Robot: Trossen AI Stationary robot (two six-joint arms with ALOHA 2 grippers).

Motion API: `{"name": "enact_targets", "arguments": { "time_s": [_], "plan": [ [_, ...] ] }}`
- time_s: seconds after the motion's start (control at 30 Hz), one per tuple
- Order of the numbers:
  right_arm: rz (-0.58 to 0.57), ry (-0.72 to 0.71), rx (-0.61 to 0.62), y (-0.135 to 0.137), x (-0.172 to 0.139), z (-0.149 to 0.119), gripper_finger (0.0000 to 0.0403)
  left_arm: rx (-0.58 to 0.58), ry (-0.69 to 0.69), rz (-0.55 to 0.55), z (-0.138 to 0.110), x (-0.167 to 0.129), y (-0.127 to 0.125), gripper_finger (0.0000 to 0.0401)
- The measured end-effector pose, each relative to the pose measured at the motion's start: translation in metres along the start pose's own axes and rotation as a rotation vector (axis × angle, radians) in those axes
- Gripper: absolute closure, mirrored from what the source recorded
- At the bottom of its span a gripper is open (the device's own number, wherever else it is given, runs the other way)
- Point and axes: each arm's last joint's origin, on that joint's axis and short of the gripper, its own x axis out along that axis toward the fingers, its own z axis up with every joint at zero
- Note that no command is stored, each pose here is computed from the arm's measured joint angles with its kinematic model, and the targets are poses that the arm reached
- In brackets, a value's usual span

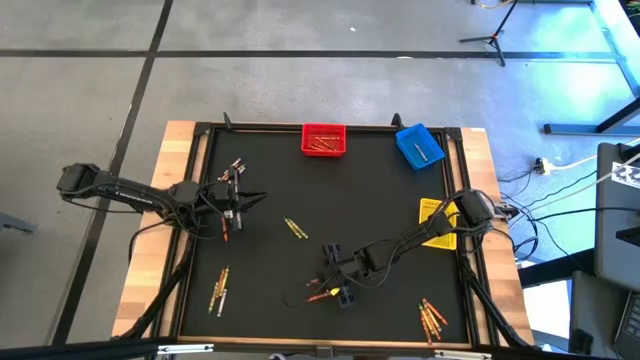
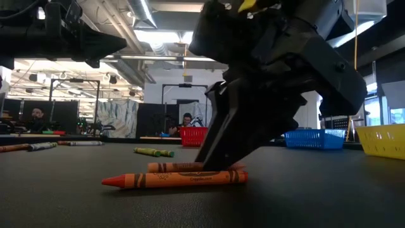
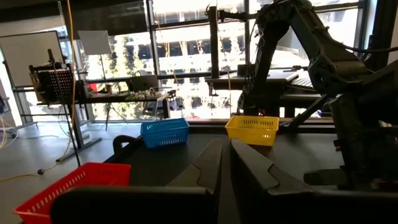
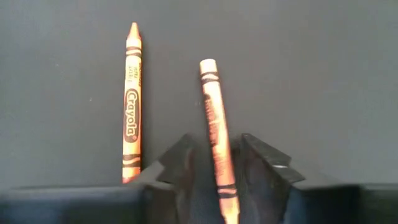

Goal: Sort crayons
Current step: Put the orange crayon into the red bin

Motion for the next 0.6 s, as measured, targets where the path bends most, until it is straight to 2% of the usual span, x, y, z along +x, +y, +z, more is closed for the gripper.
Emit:
{"name": "enact_targets", "arguments": {
  "time_s": [0.17,0.3,0.43,0.6],
  "plan": [
    [-0.012,0.01,-0.005,-0.0004,-0.0005,-0.0008,0.0349,-0.001,-0.003,0.0,0.0003,0.0,0.0,0.0376],
    [-0.018,0.012,-0.001,-0.0028,-0.0004,-0.0008,0.0382,-0.002,-0.007,0.0,0.0007,0.0,0.0,0.0376],
    [-0.034,0.009,-0.002,-0.0044,-0.0003,-0.0005,0.0394,-0.002,-0.007,0.0,0.0006,0.0,0.0,0.0376],
    [-0.082,0.005,-0.007,-0.0078,-0.0098,0.0025,0.0384,-0.002,-0.007,0.001,0.0007,0.0,0.0001,0.0376]
  ]
}}
